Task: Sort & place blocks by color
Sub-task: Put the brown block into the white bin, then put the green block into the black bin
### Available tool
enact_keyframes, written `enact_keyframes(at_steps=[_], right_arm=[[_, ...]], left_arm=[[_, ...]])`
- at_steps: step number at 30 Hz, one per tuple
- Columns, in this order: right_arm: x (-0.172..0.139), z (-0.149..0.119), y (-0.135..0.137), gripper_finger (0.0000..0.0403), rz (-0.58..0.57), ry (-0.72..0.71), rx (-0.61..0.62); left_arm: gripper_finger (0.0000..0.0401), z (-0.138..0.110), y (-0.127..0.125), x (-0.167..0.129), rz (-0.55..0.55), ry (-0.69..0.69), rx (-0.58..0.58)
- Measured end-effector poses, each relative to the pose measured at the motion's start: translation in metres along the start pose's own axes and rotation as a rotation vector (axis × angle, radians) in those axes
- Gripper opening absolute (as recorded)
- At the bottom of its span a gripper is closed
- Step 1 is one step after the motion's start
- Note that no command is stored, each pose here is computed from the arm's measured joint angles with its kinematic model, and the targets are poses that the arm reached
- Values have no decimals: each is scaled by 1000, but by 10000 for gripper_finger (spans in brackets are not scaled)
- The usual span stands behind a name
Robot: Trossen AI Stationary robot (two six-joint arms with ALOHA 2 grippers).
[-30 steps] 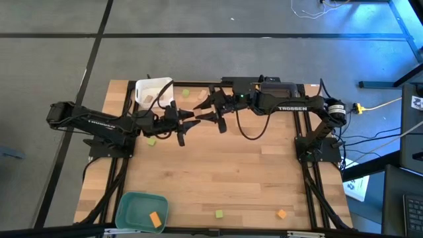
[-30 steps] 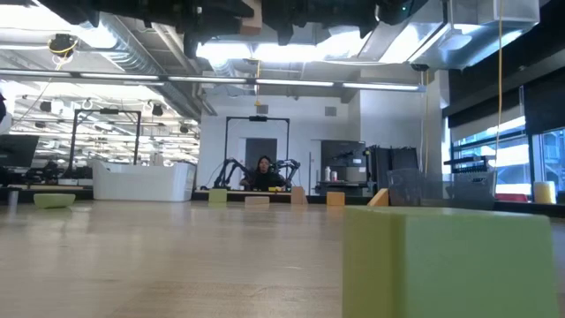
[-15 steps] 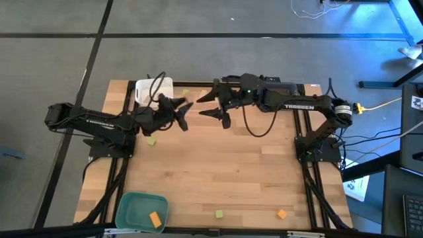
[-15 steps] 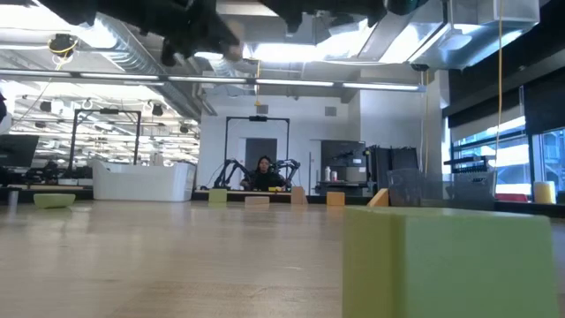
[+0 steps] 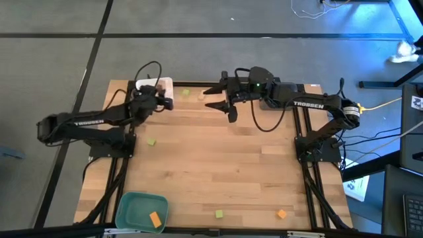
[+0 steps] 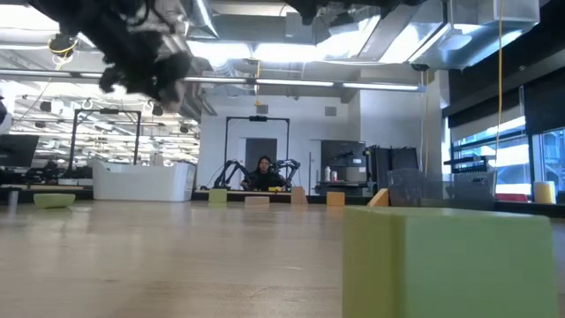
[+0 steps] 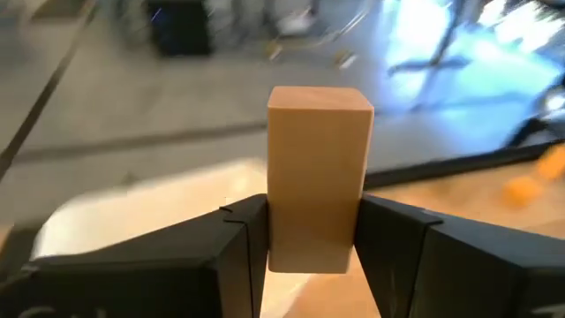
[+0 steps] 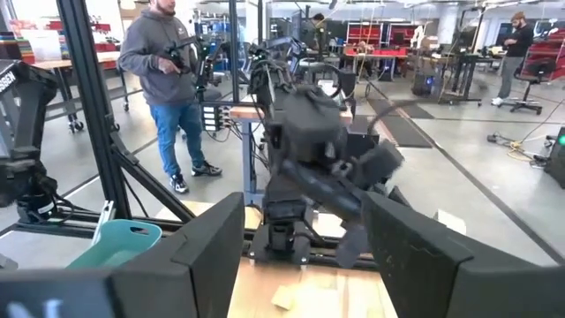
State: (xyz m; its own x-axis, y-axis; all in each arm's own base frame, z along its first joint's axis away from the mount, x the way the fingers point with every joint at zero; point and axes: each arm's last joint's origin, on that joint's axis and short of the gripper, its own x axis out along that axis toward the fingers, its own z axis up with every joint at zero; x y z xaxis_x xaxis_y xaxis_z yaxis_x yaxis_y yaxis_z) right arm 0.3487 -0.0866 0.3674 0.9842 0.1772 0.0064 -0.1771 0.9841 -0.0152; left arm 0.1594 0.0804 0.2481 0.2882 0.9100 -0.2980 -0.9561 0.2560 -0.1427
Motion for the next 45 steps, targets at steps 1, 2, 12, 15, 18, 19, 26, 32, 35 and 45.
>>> enact_keyframes(at_steps=[1,2,12,15,18,19,26,32,35,45], right_arm=[[0,0,0,231,0,3,1],[0,0,0,232,0,4,-1],[0,-2,0,232,-1,12,-45],[0,-2,0,232,-1,18,-61],[0,-3,0,232,0,29,-69],[0,-4,0,232,-2,32,-74],[0,-5,0,232,-1,45,-80],[0,-6,0,232,-1,51,-77],[0,-7,0,232,0,56,-75],[-3,-10,-7,232,-25,89,-52]], left_arm=[[114,-3,5,3,32,35,-8],[114,-5,11,6,64,67,-28],[114,-21,38,37,250,279,-123],[114,-27,42,48,283,340,-124],[114,-31,46,58,298,394,-139],[114,-33,48,61,305,410,-142],[116,-41,53,77,334,476,-154],[158,-46,55,82,357,502,-141],[164,-46,54,82,356,499,-142],[165,-28,48,69,203,420,-46]])
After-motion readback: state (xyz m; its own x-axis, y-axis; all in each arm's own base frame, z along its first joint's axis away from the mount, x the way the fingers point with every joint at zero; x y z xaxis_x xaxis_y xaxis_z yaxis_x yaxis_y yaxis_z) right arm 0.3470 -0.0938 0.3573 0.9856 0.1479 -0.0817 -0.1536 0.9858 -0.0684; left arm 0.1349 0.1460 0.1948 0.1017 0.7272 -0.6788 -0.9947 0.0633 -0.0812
